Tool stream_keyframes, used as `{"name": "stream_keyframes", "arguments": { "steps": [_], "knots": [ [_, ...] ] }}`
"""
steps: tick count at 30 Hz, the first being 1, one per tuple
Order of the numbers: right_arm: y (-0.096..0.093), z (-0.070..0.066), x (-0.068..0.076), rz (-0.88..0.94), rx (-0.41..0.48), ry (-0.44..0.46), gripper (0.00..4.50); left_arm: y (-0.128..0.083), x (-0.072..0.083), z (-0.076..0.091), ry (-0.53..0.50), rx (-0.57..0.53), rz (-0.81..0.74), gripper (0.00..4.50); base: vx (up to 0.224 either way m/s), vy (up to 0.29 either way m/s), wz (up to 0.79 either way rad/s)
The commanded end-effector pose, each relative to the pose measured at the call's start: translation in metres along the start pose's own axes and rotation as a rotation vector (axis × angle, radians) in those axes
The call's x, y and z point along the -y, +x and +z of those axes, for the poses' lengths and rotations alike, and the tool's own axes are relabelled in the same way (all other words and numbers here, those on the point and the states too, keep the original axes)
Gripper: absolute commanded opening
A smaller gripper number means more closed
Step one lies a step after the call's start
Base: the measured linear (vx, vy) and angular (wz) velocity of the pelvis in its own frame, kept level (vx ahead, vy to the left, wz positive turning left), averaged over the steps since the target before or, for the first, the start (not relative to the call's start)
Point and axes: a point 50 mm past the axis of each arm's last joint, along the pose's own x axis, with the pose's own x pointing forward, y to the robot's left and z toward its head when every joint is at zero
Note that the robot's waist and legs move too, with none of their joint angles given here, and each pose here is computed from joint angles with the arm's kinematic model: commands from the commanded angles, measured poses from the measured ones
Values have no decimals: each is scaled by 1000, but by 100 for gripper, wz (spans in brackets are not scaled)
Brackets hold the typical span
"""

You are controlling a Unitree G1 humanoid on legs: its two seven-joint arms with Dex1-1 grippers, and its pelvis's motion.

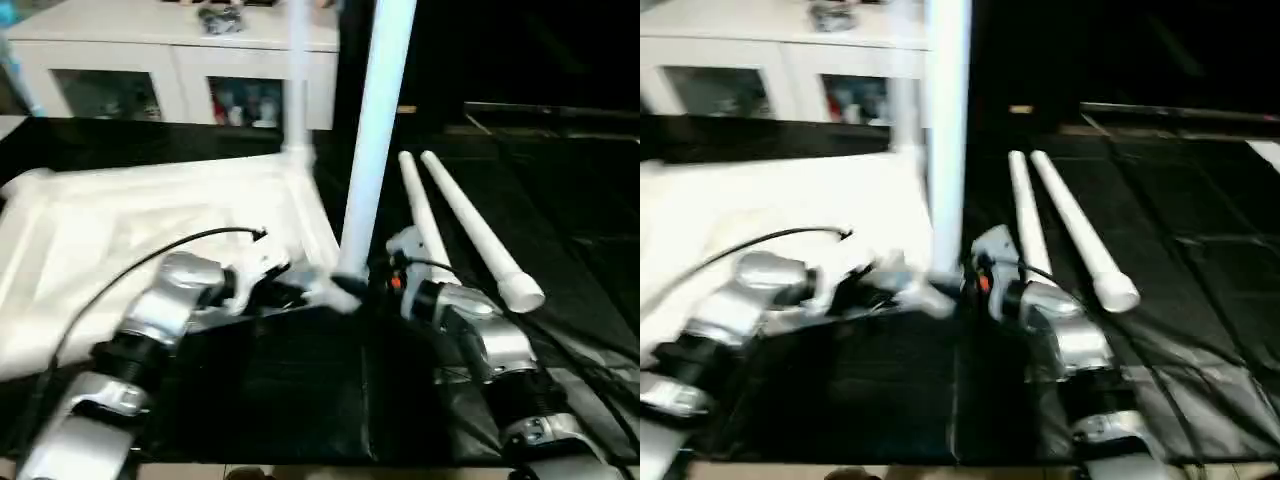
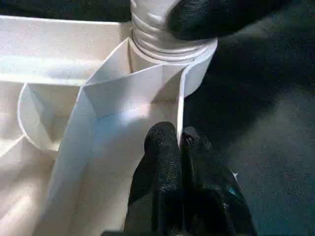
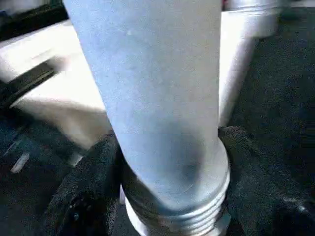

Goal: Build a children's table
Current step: Rotate leg to tighten

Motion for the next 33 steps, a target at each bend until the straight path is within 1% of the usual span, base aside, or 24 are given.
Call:
{"name": "stream_keyframes", "arguments": {
  "steps": [1,2,5,6,7,8,10,12,14,15,16,17,18,19,20,21,22,23,25,26,27,29,33],
  "knots": [
    [32,-12,-40,68,-45,90,267,15,6,41,10,133,88,0,0,0,0],
    [33,-12,-41,63,-44,92,267,15,6,41,8,134,92,0,0,0,0],
    [42,-12,-41,-27,-69,78,267,25,18,49,46,138,87,0,0,0,0],
    [42,-11,-40,-55,-70,78,267,26,19,50,51,137,92,0,0,0,0],
    [41,-11,-37,-70,-60,95,267,25,19,50,55,135,97,0,0,0,0],
    [40,-11,-35,-83,-56,100,301,24,18,50,56,132,102,0,0,0,0],
    [38,-12,-31,-98,-59,85,336,22,15,48,48,121,118,0,0,0,0],
    [35,-12,-29,-97,-56,46,339,17,12,43,55,100,124,0,0,0,0],
    [32,-12,-26,-96,-52,29,361,14,10,40,62,91,124,0,0,0,0],
    [29,-10,-24,-86,-46,-2,361,12,8,38,65,87,120,0,0,0,0],
    [25,-9,-21,-71,-43,-28,370,10,6,35,71,79,121,0,0,0,0],
    [24,-9,-21,-70,-42,-30,383,10,6,35,71,79,121,0,0,0,0],
    [16,-7,-15,-31,-31,-72,394,6,3,32,83,72,114,0,0,0,0],
    [11,-5,-12,-7,-23,-94,394,4,1,30,92,73,105,0,0,0,0],
    [6,-3,-9,16,-19,-109,406,3,1,29,100,77,91,0,0,0,0],
    [-3,0,-4,63,-15,-141,421,0,0,27,119,91,60,0,0,0,0],
    [-11,3,2,92,-18,-167,425,-3,1,25,148,102,24,0,0,0,0],
    [-14,5,4,101,-19,-175,425,-4,1,25,158,104,10,0,0,0,0],
    [-28,13,17,140,-44,-221,445,-10,3,22,196,101,-72,0,0,0,0],
    [-28,13,17,140,-44,-221,445,-10,3,22,196,101,-72,0,0,0,0],
    [-36,18,21,199,-74,-257,445,-13,4,20,221,84,-119,0,0,0,0],
    [-42,24,23,265,-87,-276,445,-17,4,19,238,67,-158,0,0,0,0],
    [-55,31,19,468,-162,-321,445,-23,6,10,299,3,-278,0,0,0,0]
  ]
}}
